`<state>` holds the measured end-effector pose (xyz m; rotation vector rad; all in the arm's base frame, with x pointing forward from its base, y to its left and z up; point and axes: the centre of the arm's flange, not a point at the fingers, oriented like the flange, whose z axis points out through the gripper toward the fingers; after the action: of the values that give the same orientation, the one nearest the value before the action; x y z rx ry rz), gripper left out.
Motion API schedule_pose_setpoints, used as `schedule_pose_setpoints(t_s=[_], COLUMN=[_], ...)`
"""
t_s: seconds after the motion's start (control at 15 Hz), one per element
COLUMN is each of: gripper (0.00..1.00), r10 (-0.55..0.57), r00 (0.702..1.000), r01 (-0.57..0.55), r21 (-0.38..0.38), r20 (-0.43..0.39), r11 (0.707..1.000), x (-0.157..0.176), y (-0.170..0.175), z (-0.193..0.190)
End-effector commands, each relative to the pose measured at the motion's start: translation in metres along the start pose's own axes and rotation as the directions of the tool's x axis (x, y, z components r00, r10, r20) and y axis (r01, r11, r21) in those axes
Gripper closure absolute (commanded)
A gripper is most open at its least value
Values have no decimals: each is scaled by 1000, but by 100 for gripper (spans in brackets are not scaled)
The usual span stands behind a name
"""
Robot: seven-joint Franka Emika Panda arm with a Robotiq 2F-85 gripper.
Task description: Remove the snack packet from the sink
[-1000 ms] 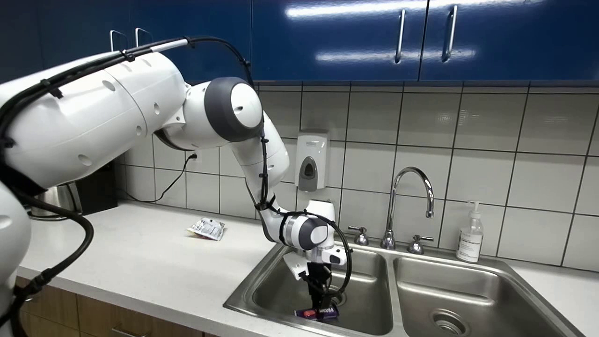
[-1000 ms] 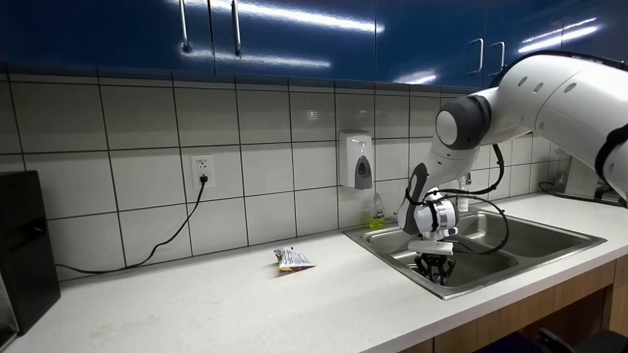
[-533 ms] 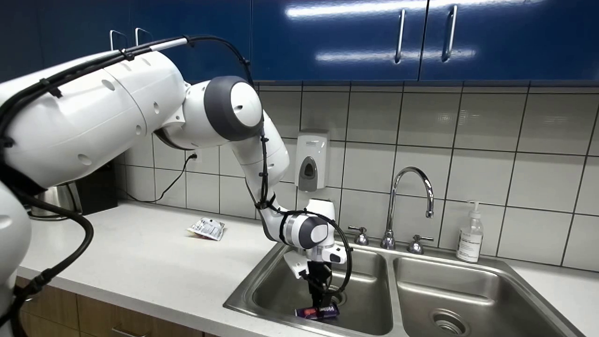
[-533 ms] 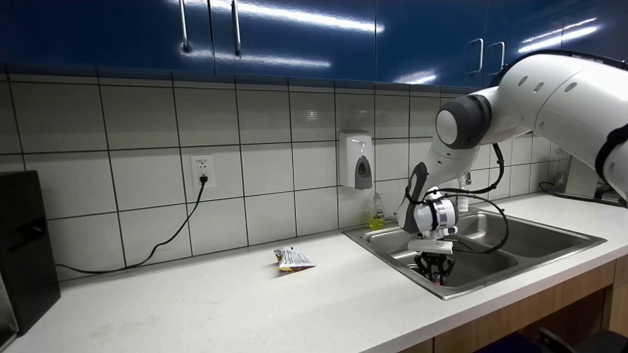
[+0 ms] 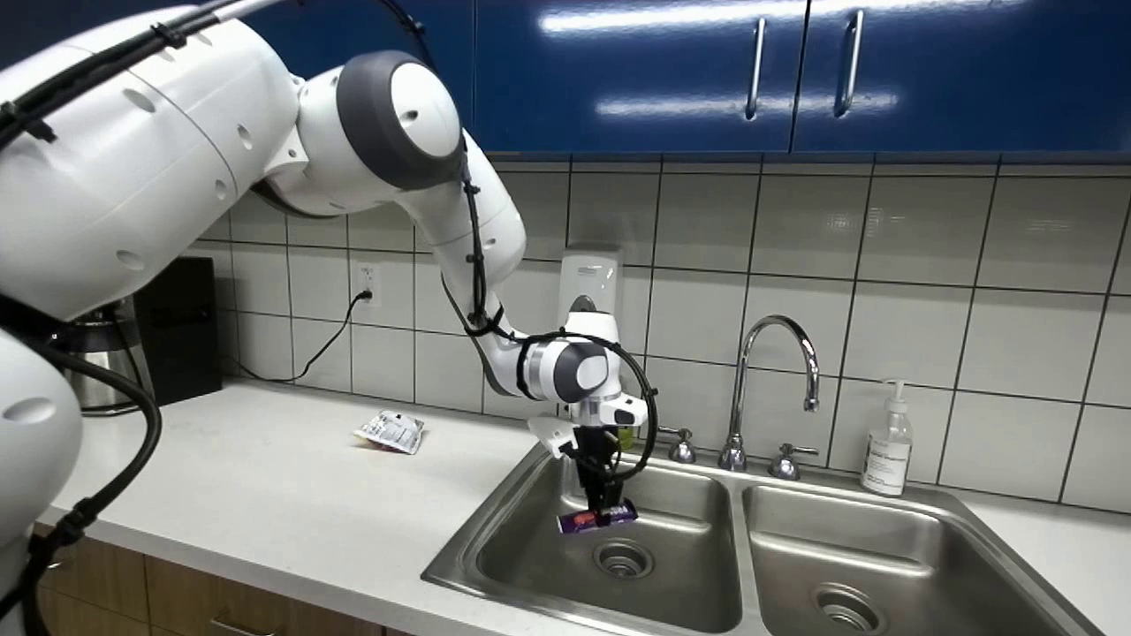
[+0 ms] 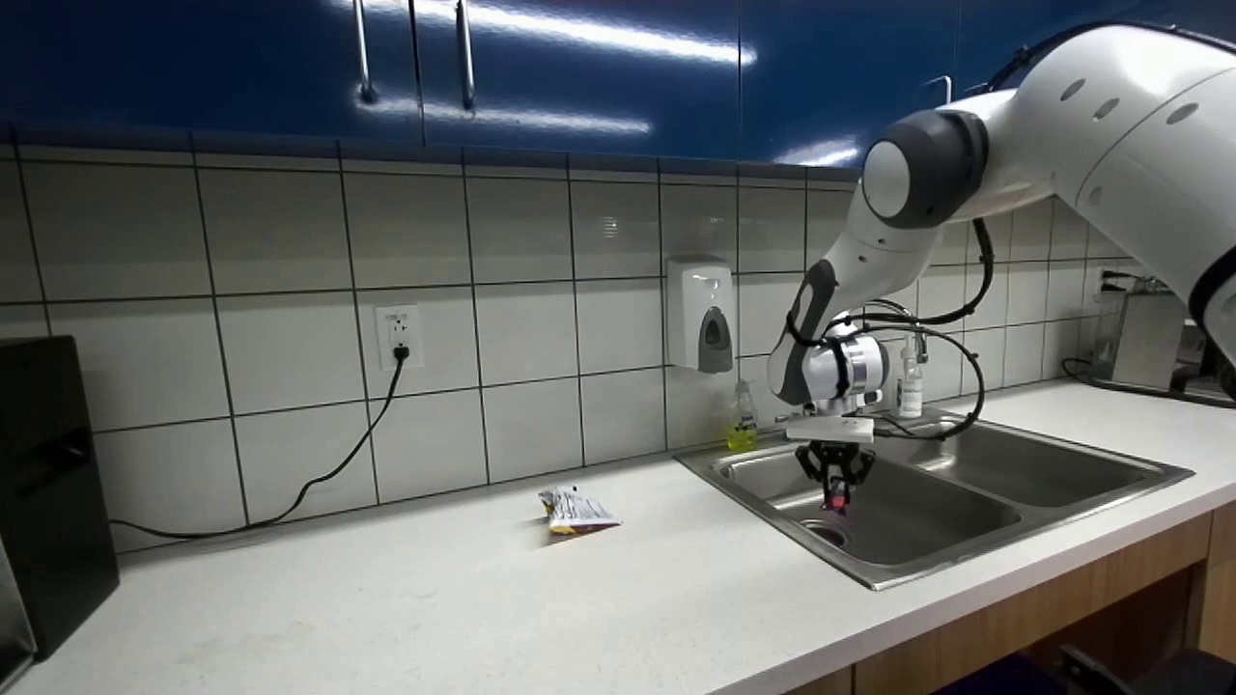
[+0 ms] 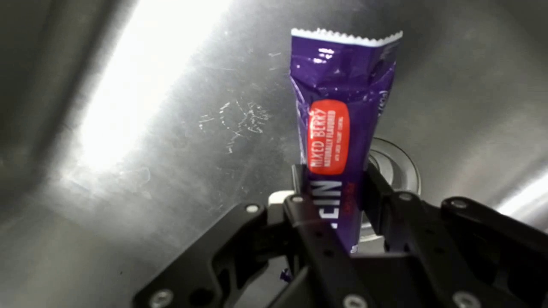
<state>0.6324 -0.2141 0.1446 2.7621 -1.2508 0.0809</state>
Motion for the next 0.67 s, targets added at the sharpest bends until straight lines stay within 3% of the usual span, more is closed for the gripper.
schedule_pose_setpoints(t_s=[0.0,0.2,0.4,0.6], gripper=[91,91,91,91], r10=[-89,-199,-373,-517], r00=[996,979,926,854], r01=[89,199,371,511], r21=[4,-10,-54,-92], r20=[-30,-46,-58,-64], r11=[996,980,927,855], x=[-39,-63,-92,-121], y=[11,15,20,18], z=[-68,-97,-116,-123])
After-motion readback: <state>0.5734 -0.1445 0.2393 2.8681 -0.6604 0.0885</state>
